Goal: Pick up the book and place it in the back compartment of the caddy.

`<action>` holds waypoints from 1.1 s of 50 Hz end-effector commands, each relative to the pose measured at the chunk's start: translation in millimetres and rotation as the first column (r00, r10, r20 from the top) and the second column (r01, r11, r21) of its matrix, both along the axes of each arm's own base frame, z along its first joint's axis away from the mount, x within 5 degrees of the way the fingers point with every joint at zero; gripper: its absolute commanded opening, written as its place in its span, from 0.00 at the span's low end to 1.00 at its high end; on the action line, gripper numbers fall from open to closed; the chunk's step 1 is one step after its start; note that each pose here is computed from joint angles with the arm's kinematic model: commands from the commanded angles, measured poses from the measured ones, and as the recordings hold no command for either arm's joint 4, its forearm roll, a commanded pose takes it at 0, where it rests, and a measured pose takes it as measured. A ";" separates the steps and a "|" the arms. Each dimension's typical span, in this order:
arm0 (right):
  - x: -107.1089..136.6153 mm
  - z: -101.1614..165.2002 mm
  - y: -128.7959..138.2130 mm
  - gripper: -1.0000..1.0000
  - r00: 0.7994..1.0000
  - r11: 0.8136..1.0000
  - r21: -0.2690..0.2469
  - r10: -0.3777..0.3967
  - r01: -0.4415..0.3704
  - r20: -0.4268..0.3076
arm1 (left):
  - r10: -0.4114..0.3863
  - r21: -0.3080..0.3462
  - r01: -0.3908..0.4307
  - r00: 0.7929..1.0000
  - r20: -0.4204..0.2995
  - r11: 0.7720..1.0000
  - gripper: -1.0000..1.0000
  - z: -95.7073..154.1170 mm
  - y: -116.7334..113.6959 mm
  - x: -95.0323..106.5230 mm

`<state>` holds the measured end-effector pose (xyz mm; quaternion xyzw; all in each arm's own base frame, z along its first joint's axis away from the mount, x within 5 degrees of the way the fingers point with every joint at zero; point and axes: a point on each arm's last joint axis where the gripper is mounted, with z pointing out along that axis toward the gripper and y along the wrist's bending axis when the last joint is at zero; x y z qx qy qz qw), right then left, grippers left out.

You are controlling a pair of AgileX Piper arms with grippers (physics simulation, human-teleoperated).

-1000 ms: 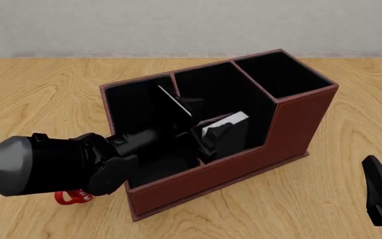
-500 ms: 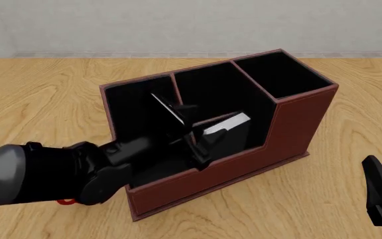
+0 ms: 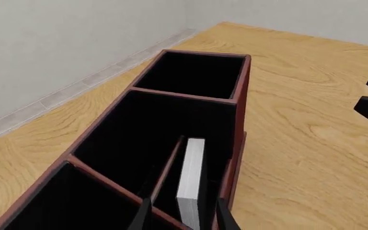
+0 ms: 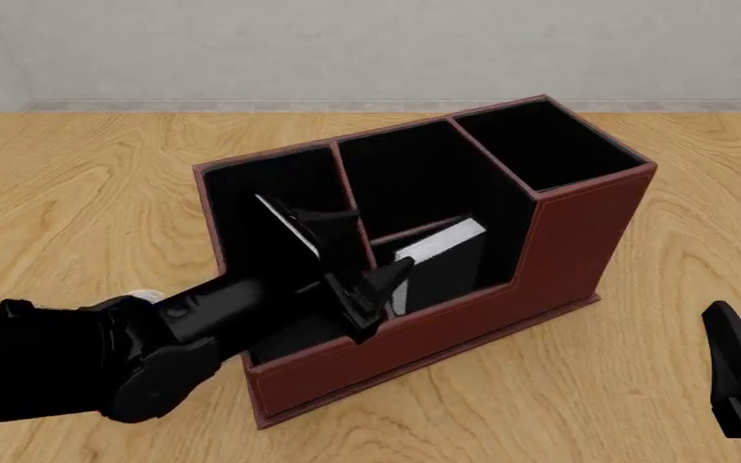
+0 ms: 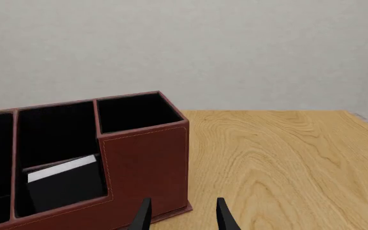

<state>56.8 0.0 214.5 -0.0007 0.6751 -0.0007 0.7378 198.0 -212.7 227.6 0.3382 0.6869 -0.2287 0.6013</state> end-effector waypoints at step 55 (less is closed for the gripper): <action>0.0 0.0 0.0 1.00 1.000 1.000 0.000 0.000 0.000 0.000 | 0.024 0.004 -0.025 0.997 0.075 1.000 1.00 15.1 52.6 -38.8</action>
